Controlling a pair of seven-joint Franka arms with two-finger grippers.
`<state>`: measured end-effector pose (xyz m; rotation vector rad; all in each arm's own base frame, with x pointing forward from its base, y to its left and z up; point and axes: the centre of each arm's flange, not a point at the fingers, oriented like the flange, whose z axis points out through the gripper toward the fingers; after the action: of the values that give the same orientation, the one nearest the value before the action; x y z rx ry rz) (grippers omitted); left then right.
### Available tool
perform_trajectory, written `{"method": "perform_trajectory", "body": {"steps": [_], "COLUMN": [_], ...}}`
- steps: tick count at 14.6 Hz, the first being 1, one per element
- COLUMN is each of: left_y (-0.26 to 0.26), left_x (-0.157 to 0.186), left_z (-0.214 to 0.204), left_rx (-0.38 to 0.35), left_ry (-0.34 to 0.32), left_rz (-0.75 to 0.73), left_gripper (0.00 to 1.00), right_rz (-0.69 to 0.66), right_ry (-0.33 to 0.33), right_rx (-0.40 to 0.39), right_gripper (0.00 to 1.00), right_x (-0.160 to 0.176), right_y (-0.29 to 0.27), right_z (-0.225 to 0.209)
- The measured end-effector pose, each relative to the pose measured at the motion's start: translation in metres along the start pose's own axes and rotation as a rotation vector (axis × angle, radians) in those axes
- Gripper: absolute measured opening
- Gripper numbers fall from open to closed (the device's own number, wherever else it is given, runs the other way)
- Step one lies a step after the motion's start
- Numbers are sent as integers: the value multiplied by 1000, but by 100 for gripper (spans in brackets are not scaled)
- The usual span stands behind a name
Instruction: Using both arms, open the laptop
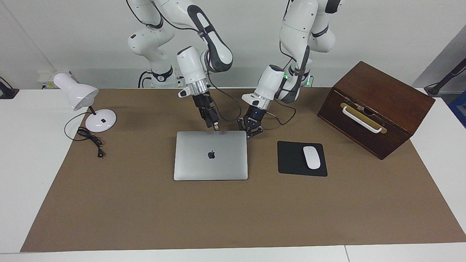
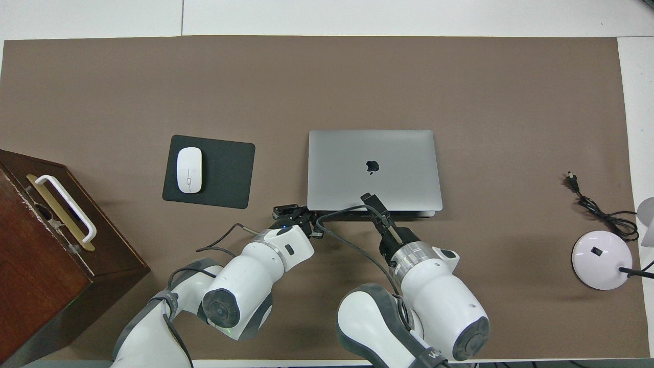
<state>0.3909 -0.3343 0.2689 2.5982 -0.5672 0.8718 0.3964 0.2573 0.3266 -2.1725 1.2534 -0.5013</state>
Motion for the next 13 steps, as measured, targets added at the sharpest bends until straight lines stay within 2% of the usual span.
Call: {"method": "perform_trajectory", "body": {"steps": [13], "left_y": [-4], "left_x": [1], "left_z": [1], "left_rx": [4], "left_ry": [2], "left_rz": [59], "left_gripper": [1], "right_rz": [2], "right_ry": [2], "right_rx": [-1], "right_gripper": [100], "right_x": [1], "right_y": [0], "right_z": [1]}}
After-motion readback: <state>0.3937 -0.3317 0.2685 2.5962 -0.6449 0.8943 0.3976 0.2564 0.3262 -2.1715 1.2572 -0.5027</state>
